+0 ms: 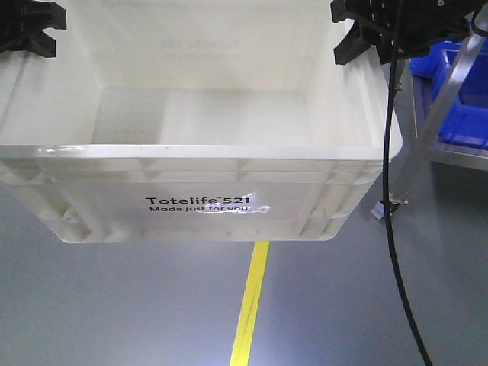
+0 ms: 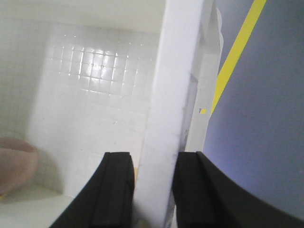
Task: Place moving items into box and shelve
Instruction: 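Hold the crate level with both grippers while driving across the floor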
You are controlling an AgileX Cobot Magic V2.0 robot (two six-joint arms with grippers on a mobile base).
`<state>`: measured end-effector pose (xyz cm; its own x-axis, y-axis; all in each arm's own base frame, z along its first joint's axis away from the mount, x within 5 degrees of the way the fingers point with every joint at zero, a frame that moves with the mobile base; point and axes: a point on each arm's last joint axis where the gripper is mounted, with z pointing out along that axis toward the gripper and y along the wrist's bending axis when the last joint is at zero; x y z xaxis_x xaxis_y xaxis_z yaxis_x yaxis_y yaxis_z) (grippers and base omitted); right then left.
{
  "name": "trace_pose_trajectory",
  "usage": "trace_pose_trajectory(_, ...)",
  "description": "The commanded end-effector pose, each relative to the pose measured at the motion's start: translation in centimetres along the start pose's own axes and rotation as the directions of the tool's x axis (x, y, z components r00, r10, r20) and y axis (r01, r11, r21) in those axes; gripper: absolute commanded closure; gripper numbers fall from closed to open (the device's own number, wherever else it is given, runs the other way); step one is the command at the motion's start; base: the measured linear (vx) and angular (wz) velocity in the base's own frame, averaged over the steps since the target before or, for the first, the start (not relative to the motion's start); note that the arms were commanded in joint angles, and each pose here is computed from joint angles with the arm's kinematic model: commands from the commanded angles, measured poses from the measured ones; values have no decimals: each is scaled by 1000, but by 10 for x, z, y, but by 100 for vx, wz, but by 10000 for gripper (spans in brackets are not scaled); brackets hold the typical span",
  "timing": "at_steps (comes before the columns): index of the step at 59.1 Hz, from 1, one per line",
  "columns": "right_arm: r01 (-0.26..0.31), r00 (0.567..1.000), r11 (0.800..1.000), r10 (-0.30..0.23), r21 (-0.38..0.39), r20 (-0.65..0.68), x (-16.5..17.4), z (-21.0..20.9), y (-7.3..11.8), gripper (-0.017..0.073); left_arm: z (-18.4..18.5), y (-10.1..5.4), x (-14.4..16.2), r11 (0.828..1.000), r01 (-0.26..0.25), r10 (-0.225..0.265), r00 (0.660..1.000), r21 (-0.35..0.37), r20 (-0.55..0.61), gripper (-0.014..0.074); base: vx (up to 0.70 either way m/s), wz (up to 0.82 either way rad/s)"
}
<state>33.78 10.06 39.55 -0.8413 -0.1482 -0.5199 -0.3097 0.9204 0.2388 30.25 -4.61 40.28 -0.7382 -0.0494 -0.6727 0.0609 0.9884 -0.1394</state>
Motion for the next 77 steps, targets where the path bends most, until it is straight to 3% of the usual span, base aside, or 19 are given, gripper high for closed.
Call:
trace_pose_trajectory(1,3,981,969,45,-248,189,-10,-37,38,571,-32,-24,-19,977,71,-112,974,202,198,610,52,14)
trace_pose_trajectory(77,3,981,969,45,-249,189,-10,-37,38,571,-32,-24,-19,977,71,-112,974,202,199,610,55,6)
